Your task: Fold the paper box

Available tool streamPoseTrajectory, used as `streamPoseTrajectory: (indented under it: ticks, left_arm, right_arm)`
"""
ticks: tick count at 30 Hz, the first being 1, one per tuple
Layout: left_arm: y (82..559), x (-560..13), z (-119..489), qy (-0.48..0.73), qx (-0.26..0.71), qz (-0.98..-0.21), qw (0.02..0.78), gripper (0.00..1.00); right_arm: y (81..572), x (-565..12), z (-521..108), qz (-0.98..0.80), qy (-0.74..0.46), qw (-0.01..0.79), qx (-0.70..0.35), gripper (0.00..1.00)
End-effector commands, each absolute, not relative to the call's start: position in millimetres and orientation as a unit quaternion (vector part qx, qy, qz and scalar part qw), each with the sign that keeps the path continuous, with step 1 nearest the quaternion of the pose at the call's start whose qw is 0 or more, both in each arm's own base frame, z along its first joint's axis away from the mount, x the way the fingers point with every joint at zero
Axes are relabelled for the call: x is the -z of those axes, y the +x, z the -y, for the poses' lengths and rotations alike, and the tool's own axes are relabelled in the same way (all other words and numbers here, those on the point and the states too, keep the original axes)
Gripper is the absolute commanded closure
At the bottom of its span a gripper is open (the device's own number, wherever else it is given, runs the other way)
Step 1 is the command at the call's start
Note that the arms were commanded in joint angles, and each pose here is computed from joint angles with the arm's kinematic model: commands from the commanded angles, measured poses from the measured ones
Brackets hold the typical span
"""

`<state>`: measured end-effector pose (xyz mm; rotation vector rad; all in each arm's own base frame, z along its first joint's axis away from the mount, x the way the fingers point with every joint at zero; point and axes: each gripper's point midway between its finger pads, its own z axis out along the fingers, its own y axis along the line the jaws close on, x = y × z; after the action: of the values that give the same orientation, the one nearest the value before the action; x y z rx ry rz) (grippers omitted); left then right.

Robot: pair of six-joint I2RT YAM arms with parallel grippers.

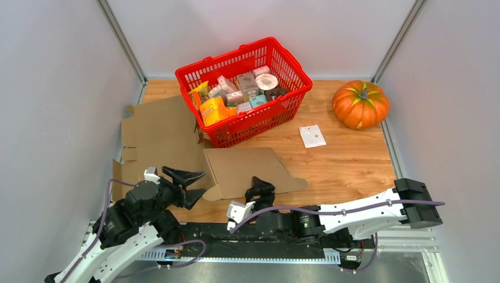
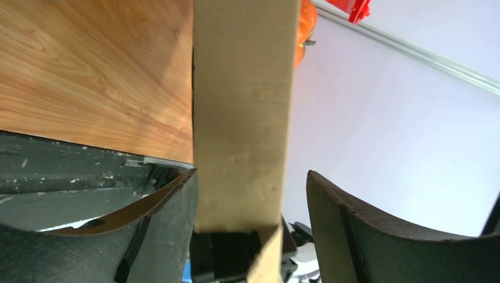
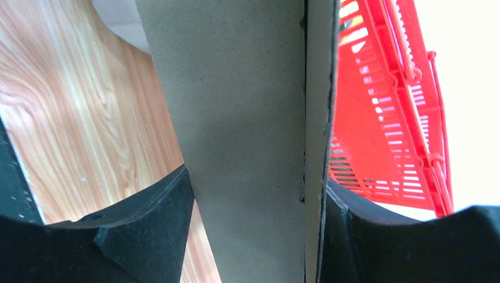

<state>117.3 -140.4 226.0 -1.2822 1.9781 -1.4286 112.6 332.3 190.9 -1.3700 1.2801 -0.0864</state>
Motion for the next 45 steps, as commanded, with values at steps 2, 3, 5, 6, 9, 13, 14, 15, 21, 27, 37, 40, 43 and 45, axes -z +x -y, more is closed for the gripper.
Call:
streamPoseTrajectory:
  ticks: [2,3,5,6,9,13,14,15,21,27,37,40,43,45]
  left_arm:
    - [114.3,-248.5,127.6,-0.499,0.528,-0.665,0.174,0.25]
    - [114.2,-247.3,125.1,-0.501,0.523,-0.666,0.178,0.25]
    - [113.4,-254.1,117.7,-0.496,0.521,-0.666,0.197,0.25]
    - [115.4,-251.2,108.7,-0.500,0.505,-0.668,0.219,0.25]
    - [123.1,-260.3,76.5,-0.461,0.454,-0.685,0.335,0.24]
    - [130.8,-280.4,53.9,-0.318,0.385,-0.715,0.488,0.20]
    - [133.7,-312.5,68.3,-0.265,0.430,-0.687,0.523,0.20]
    - [131.6,-325.3,77.9,-0.203,0.442,-0.677,0.552,0.20]
    - [121.1,-310.0,162.8,0.152,0.410,-0.711,0.551,0.22]
    - [127.2,-301.1,221.0,0.294,0.420,-0.701,0.496,0.30]
    - [165.7,-294.1,231.3,0.316,0.344,-0.724,0.508,0.38]
    - [172.5,-286.1,227.6,0.304,0.326,-0.738,0.507,0.40]
    - [172.7,-294.9,222.4,0.287,0.328,-0.735,0.520,0.38]
    - [172.9,-307.3,219.2,0.274,0.333,-0.724,0.538,0.26]
  right_arm:
    - [122.3,-207.6,-315.8,-0.552,-0.554,0.620,0.061,0.65]
    - [122.7,-207.3,-314.0,-0.556,-0.550,0.620,0.062,0.65]
    - [122.3,-210.6,-311.0,-0.564,-0.545,0.618,0.054,0.65]
    - [122.6,-209.4,-306.5,-0.569,-0.555,0.604,0.060,0.65]
    - [121.2,-190.0,-288.0,-0.613,-0.583,0.530,0.050,0.64]
    - [120.0,-183.6,-266.9,-0.702,-0.579,0.414,-0.008,0.62]
    - [108.7,-171.6,-257.2,-0.714,-0.601,0.358,-0.027,0.62]
    - [117.1,-170.8,-249.2,-0.736,-0.586,0.338,-0.025,0.62]
    - [121.0,-164.4,-234.1,-0.795,-0.556,0.222,-0.100,0.62]
    - [126.2,-162.6,-249.0,-0.786,-0.578,0.187,-0.115,0.58]
    - [128.9,-177.6,-263.2,-0.777,-0.585,0.168,-0.162,0.56]
    - [130.4,-177.8,-264.8,-0.778,-0.583,0.160,-0.172,0.57]
    - [131.0,-176.0,-266.6,-0.779,-0.584,0.151,-0.173,0.57]
    - [130.2,-175.6,-268.6,-0.777,-0.585,0.147,-0.178,0.56]
